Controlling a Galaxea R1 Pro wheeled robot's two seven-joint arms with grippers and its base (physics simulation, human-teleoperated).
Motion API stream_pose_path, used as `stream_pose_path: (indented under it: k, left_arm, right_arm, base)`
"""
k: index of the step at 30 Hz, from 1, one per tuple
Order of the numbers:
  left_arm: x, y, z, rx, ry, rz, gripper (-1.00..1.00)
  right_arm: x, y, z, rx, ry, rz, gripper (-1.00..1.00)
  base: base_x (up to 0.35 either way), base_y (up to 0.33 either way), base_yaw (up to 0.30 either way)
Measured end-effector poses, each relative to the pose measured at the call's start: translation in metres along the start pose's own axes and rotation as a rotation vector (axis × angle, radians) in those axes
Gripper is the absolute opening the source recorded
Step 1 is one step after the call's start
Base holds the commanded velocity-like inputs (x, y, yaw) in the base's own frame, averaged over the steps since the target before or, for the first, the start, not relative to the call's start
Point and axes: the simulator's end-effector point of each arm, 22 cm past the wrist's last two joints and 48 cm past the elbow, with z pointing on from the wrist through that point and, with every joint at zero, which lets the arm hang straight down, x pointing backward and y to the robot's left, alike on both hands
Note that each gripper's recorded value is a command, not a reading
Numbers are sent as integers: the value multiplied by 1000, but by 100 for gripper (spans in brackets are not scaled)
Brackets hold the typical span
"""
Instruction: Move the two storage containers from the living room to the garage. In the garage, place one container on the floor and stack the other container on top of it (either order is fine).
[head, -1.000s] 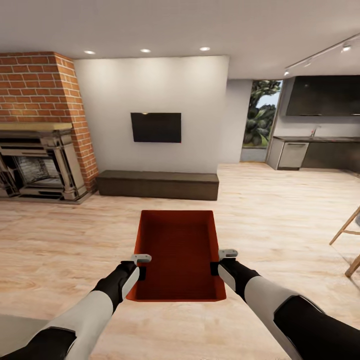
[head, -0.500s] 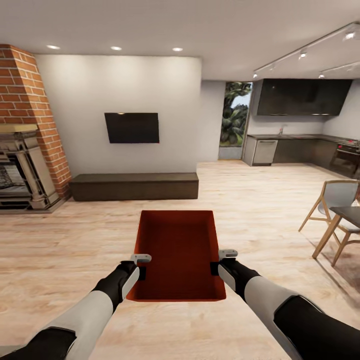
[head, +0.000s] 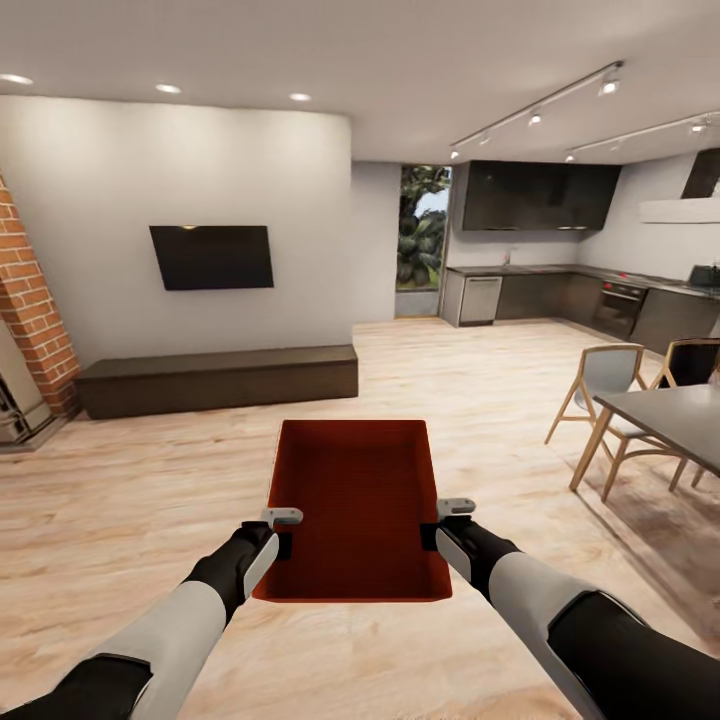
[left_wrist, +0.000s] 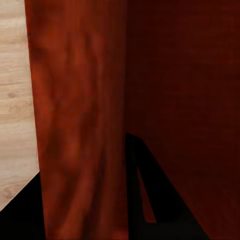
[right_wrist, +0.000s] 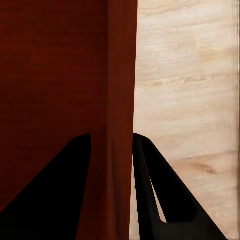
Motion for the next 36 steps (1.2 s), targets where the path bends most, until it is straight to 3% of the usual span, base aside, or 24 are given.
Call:
stream_pose_path:
  k: [36]
  left_arm:
    - [1,0,0,-1,2,2,-100]
  right_arm:
    - [1,0,1,-1,2,2,-100]
  base:
    - [0,0,-289]
